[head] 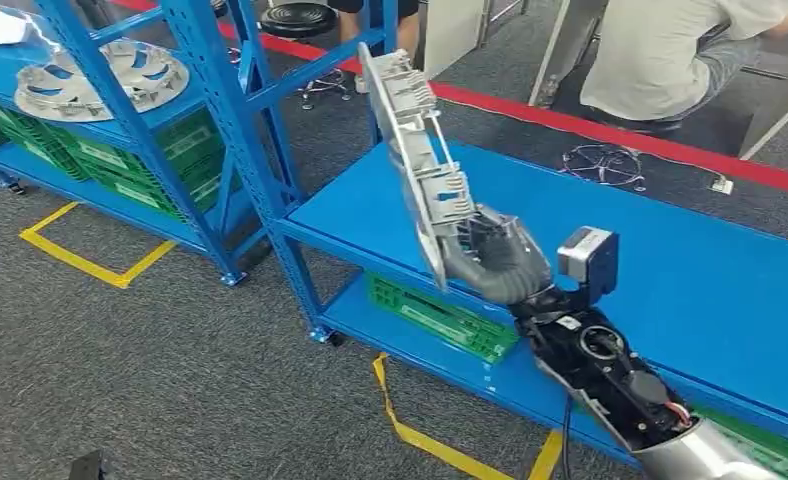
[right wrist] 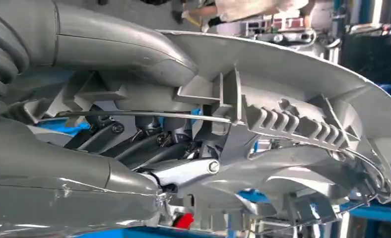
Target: Take the parts from the cabinet and place them on the table.
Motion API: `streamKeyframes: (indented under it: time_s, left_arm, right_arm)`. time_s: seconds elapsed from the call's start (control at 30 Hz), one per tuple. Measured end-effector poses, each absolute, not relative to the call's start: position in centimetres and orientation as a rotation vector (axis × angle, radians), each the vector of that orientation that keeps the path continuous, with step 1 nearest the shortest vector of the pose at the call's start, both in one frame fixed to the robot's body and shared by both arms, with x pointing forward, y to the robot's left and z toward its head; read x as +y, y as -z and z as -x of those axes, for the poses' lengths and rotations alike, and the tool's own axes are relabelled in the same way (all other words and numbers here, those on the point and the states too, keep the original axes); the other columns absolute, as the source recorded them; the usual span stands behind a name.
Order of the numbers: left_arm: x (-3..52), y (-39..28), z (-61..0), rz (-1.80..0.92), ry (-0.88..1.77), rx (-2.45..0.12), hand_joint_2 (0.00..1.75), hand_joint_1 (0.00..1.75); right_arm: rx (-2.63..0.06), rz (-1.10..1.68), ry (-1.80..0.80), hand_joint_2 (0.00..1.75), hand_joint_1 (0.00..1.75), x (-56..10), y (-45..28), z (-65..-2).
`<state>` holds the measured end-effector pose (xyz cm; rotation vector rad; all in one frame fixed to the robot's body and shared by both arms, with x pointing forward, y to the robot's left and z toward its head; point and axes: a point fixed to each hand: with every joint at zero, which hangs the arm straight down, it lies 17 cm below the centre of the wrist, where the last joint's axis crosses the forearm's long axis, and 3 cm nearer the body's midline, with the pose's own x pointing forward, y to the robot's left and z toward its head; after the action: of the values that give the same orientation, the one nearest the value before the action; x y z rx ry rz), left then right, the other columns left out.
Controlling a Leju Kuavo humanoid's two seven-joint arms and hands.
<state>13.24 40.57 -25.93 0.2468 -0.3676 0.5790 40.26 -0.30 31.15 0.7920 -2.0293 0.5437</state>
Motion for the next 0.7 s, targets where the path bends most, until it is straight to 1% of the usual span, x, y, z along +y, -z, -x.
streamKeyframes:
  time_s: [0.17,0.33,0.5,0.7]
  left_arm:
    - [40.5,25.9,-13.3,-0.245,-0.582,-0.367,1.75,0.00]
    - [40.2,25.9,-13.5,-0.232,-0.570,-0.373,1.75,0.00]
    - [40.2,25.9,-13.5,-0.231,-0.570,-0.373,1.75,0.00]
    - [40.3,25.9,-13.4,-0.237,-0.579,-0.369,1.75,0.00]
  right_arm:
    - [-2.034,-0.917,-0.632,1.75,1.75,3.3,-31.6,-35.9]
    - [-1.984,-1.099,-0.699,1.75,1.75,7.3,-32.0,-30.7]
    - [-1.921,-1.266,-0.753,1.75,1.75,9.7,-32.3,-26.7]
    - [-1.890,-1.362,-0.827,1.75,1.75,11.7,-32.4,-23.3]
